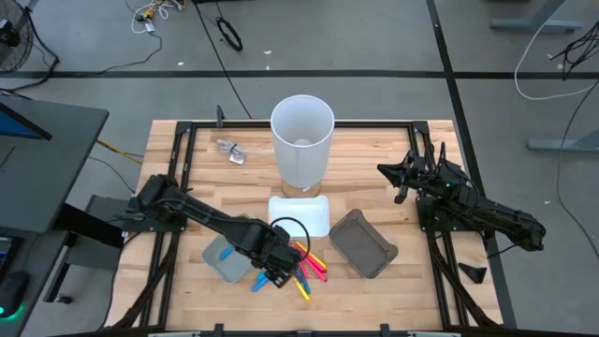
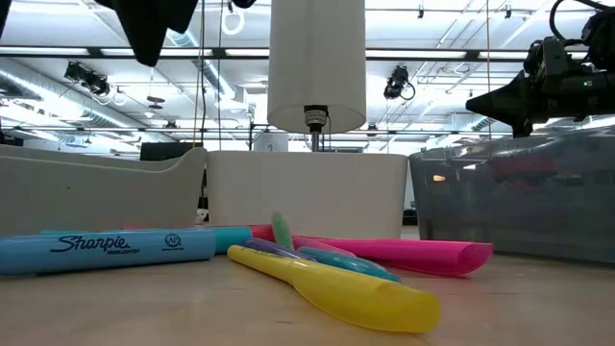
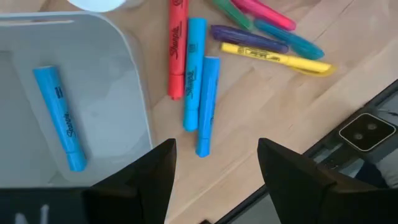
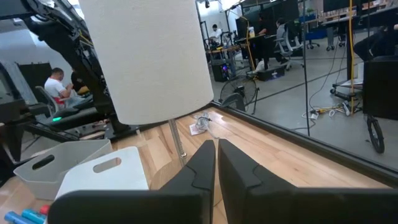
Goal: Pick & Place Markers
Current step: Put the bottom blue highlighter pen in the gray bin
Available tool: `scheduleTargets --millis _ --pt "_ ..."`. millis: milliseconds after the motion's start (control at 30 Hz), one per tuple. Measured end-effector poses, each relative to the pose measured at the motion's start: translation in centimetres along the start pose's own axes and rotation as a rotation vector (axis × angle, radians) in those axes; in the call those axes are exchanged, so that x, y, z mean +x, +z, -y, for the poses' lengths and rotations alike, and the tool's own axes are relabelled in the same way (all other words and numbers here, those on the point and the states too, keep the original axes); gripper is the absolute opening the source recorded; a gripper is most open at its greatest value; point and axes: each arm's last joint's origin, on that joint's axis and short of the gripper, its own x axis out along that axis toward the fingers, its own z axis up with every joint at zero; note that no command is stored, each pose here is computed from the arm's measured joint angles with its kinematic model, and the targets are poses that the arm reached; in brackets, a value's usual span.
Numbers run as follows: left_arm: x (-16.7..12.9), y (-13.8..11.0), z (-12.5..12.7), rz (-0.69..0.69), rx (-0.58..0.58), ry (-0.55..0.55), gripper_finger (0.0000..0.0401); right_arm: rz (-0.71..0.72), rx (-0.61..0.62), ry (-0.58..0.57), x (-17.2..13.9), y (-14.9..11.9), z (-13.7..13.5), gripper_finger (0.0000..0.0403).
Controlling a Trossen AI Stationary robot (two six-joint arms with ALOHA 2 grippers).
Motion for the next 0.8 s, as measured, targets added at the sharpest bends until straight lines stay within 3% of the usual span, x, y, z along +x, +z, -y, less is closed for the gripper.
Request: scheduleTargets --millis 467,800 --pt "-0.3 0.0 3.0 0.028 0.009 0.001 0.0233 0.000 0.000 0.000 0.0 0.0 0.0 0.0024" --pt "-0.3 -0.1 2.9 0.027 -0.002 0.018 0.0233 0.000 0.000 0.000 0.0 0.0 0.0 0.0024"
